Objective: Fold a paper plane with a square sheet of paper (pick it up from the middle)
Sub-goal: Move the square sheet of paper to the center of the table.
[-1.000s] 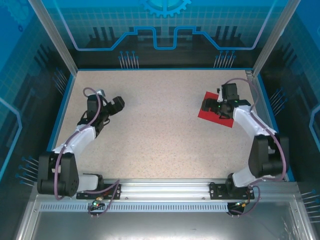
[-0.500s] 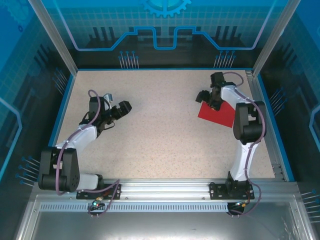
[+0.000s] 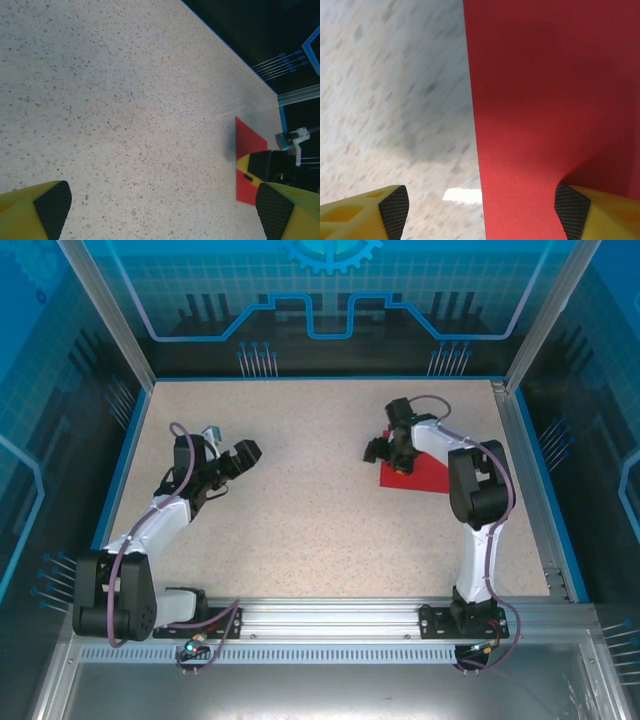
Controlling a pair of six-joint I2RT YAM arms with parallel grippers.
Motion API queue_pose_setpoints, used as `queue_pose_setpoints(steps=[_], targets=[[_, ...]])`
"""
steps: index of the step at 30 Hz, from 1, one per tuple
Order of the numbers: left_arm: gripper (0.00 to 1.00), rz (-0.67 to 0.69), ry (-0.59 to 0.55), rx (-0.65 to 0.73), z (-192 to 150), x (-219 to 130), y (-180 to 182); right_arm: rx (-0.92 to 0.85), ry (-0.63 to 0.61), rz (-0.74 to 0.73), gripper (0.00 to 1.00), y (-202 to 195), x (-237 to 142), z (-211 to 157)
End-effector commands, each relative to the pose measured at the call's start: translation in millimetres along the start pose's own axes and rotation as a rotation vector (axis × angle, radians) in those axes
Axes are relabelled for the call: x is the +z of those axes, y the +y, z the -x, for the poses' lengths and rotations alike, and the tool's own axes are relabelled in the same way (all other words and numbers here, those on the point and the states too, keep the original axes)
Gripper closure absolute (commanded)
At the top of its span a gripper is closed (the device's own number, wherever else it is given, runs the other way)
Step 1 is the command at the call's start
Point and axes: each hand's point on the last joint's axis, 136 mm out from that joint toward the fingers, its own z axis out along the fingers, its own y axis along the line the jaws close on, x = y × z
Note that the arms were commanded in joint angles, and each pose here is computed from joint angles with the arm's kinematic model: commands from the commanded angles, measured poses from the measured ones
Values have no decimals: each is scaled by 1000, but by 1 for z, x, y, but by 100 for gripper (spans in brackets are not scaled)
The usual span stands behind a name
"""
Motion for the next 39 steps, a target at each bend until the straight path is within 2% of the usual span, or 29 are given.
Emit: queue_pose_setpoints(steps=[1, 7, 10, 13, 16, 18, 24, 30, 35, 39], targets=[[1, -58, 15, -40, -1, -2, -10, 9, 200, -13, 18, 17, 36, -89], [1, -117, 60, -69, -10, 0, -17, -74, 192, 38, 18, 81, 39, -137], [1, -125, 68, -74, -13, -1, -17, -144, 160, 54, 18, 106, 22, -134], [2, -139, 79, -89, -17, -1, -19, -165, 67, 80, 17, 112, -13, -109], [1, -167, 129, -59, -28, 2, -29, -162, -20, 108, 16, 100, -41, -80], [1, -179, 167, -20, -37, 5, -40, -156, -41, 106, 16, 82, -46, -64], [1, -184, 255, 32, -66, 16, -56, -91, 27, 112, 19, 36, -26, -42], [1, -228, 260, 45, -83, 13, -63, -44, 76, 69, 19, 15, -4, -48], [1, -189, 244, 61, -84, 7, -55, 37, 93, -11, 18, -7, 6, -71], [1, -200, 233, 73, -79, 6, -58, 38, 104, -18, 18, -1, 7, -89]])
